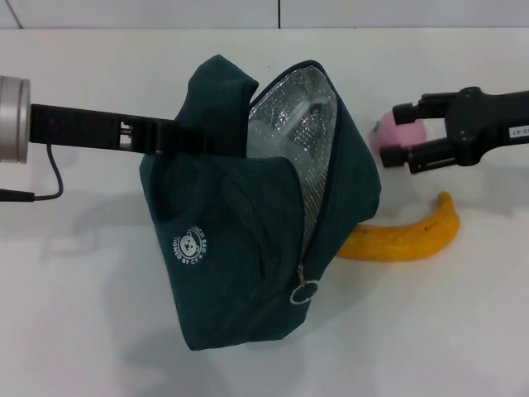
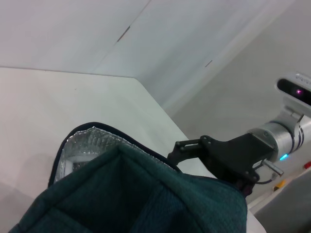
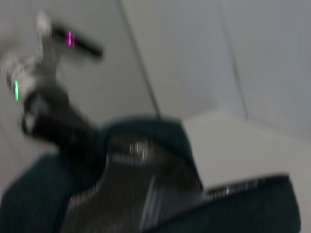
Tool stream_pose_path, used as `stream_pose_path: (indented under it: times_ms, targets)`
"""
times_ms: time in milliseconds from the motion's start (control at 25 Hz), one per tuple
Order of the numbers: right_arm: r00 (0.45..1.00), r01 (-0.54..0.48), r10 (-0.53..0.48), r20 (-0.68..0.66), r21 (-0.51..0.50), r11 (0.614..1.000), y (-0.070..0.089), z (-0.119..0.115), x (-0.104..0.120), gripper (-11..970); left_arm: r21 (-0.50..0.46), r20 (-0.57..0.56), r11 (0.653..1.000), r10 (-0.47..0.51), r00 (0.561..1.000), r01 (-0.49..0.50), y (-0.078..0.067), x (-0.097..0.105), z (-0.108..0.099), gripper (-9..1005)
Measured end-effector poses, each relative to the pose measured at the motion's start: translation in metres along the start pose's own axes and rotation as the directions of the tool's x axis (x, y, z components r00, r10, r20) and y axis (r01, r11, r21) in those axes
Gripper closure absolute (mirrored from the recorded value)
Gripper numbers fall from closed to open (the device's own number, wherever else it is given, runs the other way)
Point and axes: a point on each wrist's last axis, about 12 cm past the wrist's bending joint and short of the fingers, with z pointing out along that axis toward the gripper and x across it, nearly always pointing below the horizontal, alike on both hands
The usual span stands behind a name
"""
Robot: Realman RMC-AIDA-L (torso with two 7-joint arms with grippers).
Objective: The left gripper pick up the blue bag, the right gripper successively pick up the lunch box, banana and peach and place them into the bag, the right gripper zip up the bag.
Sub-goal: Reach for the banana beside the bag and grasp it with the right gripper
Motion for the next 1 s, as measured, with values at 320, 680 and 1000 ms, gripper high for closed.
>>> stream_pose_path:
  times_ms: [320, 680, 1000]
  targets:
    - [0.951, 0.115, -0.123, -0.284, -0.045, 0.992, 0.005, 0.006, -0.043, 85, 0.005, 0.009, 1.000, -0.009, 1.000, 0.009, 0.000, 0.001, 0.000, 959]
    - [0.869, 0.219, -0.228, -0.440, -0.072, 0.973, 0.021, 0.012, -0.088, 86, 0.003, 0.032, 1.000, 0.028, 0.999, -0.028, 0.002, 0.010, -0.005, 959]
    - [0.816, 0.216, -0.224, -0.533, -0.078, 0.973, 0.025, 0.027, -0.092, 86, -0.034, 0.064, 0.999, 0.003, 0.998, -0.001, 0.010, 0.026, -0.019, 959]
